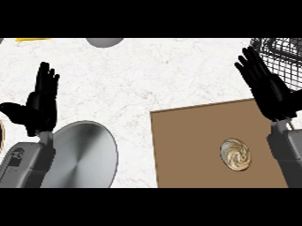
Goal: Pick the cupcake from the tray and place it in the tiered basket
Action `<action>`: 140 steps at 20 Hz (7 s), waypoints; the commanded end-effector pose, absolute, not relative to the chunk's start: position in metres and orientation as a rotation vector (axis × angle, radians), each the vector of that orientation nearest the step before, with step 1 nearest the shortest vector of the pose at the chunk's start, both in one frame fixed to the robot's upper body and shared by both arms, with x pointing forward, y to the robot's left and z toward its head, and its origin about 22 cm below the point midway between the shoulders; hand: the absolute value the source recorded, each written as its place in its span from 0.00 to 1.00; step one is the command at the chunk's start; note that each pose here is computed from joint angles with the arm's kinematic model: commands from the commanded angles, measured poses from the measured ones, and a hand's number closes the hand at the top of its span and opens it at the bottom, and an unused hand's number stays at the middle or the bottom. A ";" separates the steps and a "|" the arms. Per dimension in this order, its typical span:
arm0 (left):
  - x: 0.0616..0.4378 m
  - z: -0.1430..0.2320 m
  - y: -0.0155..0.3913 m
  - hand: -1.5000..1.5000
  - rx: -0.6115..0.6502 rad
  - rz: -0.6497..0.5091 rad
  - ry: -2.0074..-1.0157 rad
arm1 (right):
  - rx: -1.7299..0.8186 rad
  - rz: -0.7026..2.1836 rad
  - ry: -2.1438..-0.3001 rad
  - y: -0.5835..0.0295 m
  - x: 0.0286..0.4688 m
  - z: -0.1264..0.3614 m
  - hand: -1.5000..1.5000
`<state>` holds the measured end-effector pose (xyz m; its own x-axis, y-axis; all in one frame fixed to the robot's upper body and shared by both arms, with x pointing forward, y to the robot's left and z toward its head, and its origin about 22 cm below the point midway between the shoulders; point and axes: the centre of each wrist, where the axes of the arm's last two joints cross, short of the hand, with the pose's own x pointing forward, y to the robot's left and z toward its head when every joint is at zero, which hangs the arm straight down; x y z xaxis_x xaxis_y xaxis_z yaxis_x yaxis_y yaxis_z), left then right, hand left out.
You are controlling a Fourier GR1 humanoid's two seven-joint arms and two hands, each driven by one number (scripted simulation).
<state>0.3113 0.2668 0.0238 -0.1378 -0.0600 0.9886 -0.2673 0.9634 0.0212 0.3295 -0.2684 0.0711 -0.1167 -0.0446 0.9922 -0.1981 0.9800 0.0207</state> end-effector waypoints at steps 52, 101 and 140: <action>0.276 0.028 0.287 0.50 0.418 -0.243 -1.517 | -0.678 0.224 -0.544 -0.272 0.193 0.142 0.00; 0.277 0.043 0.303 0.50 0.451 -0.257 -1.528 | -0.564 0.390 -0.399 -0.206 0.224 0.029 1.00; 0.290 0.033 0.300 0.50 0.433 -0.239 -1.542 | -1.409 0.191 -1.303 -0.126 0.417 0.278 1.00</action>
